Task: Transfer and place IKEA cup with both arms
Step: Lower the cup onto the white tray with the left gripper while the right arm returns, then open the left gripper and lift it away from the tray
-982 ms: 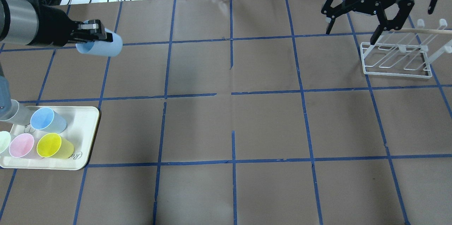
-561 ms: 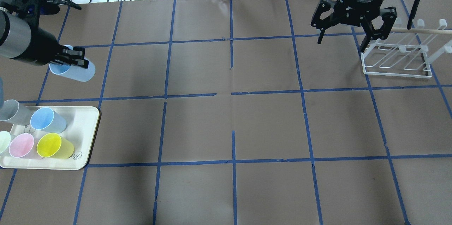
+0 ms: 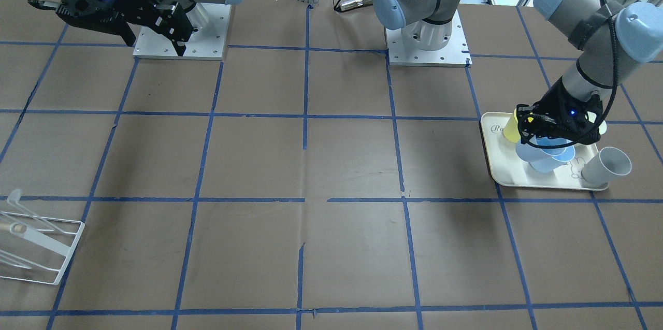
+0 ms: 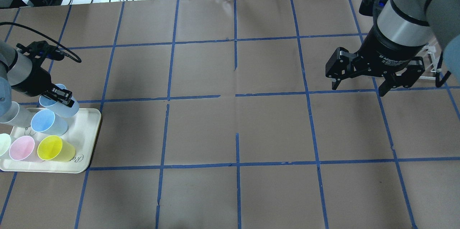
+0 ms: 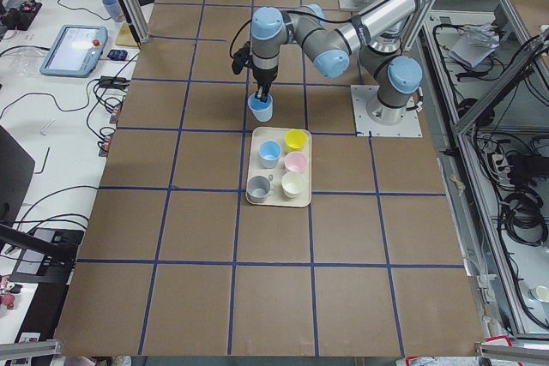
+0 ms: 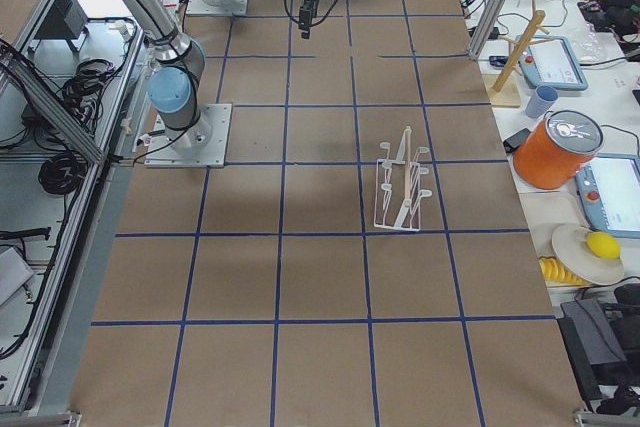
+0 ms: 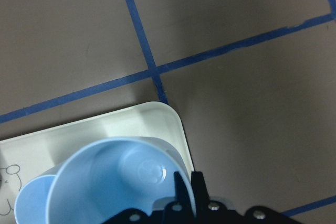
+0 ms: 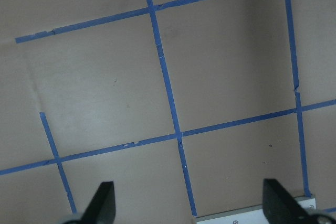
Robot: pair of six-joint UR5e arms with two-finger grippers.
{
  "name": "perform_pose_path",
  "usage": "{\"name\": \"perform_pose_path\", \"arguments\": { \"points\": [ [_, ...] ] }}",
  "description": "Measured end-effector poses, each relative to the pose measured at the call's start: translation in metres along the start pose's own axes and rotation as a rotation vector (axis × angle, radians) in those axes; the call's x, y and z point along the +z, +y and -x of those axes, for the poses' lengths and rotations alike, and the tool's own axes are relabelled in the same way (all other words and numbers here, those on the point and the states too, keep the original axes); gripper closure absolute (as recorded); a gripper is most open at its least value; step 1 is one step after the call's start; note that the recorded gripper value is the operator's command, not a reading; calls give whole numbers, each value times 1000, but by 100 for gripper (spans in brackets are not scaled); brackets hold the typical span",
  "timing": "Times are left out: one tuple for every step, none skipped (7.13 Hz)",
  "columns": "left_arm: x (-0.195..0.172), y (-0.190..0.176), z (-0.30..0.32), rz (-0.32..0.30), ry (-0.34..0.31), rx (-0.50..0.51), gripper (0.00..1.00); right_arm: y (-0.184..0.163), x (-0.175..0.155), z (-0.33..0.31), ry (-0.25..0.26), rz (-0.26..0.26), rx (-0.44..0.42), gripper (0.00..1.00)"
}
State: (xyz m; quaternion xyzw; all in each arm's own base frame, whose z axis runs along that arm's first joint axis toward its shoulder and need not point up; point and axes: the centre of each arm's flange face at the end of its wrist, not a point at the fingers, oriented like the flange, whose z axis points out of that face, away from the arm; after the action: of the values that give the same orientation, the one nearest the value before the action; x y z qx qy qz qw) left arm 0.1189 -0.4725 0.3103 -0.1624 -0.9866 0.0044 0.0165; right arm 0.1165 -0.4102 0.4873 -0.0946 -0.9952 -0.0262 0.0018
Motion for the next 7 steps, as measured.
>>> {"name": "perform_pose_path", "arguments": {
  "points": [
    [17,7,6,1,2,10,100,-6,-3,0,-1,-3,-18,0],
    [36,15,4,-11,-12,10,100,-17,-7,2,-1,-2,-23,0],
    [51,21,-1,-31,-36,8,100,-28,-8,4,0,3,-20,0],
    [59,24,-5,-44,-50,8,100,-34,-5,5,2,15,-19,0],
    [65,27,-8,-46,-52,4,100,-36,-1,8,3,25,-15,0],
    [71,30,-11,-42,-47,-2,25,-35,1,10,5,31,-9,0],
    [76,34,-14,-37,-41,-5,0,-35,3,11,6,34,-9,0]
  ]
}}
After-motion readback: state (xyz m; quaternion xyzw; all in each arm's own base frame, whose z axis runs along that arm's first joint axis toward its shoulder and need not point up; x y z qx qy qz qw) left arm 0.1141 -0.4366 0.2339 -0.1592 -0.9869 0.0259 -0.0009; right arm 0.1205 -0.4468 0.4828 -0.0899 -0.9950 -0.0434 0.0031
